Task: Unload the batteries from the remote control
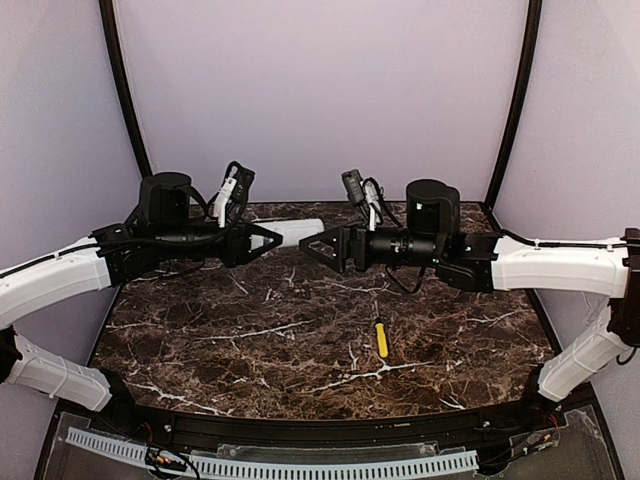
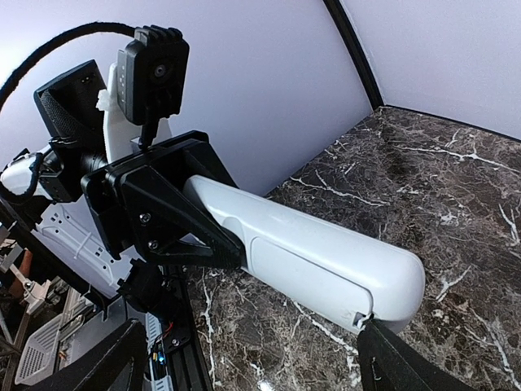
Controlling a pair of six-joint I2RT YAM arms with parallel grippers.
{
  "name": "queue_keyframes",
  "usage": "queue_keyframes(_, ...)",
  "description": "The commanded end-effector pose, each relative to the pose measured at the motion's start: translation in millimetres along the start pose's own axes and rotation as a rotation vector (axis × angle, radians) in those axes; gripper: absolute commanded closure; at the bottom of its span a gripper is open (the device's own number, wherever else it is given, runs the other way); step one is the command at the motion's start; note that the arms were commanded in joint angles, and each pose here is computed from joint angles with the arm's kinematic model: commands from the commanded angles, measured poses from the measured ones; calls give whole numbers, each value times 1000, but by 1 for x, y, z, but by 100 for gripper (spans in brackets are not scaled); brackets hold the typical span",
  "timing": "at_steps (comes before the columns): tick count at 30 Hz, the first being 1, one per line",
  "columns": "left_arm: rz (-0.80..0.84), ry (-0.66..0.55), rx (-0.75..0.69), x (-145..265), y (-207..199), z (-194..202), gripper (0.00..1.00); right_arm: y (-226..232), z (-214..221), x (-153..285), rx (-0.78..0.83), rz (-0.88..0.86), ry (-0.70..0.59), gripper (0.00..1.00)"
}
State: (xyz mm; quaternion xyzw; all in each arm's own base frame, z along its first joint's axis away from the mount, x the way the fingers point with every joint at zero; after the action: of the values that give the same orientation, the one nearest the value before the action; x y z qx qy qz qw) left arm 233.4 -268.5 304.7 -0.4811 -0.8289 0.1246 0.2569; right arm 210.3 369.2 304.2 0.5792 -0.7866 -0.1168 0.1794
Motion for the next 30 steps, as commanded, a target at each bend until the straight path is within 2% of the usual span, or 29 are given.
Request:
queue_keyframes(1, 46, -46, -18, 4, -10, -13, 100, 6, -16, -3, 31, -30, -42, 11)
queue_keyframes(10, 58, -40, -15, 3, -11, -12, 100, 8, -16, -4, 42, -43, -40, 11)
queue_keyframes(19, 46, -42, -21, 4, -10, -12, 100, 20, -15, -4, 63, -146, -28, 11)
queue_keyframes(30, 24, -43, -26, 4, -7, -12, 100, 28, -13, -2, 75, -194, -20, 11)
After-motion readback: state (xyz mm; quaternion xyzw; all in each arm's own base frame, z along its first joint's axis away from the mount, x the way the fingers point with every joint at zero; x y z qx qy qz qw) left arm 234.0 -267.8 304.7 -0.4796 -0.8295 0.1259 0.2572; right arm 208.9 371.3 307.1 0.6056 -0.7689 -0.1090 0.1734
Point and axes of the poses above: each gripper's point midway between its finger pads, its own x axis back along the fingers, its own y axis along the line the jaws close on, z = x × y, the point moved 5 cm from there along x, back along the fingers, and after that the axes turned 7 degrees about x, right-handed, at the moved point
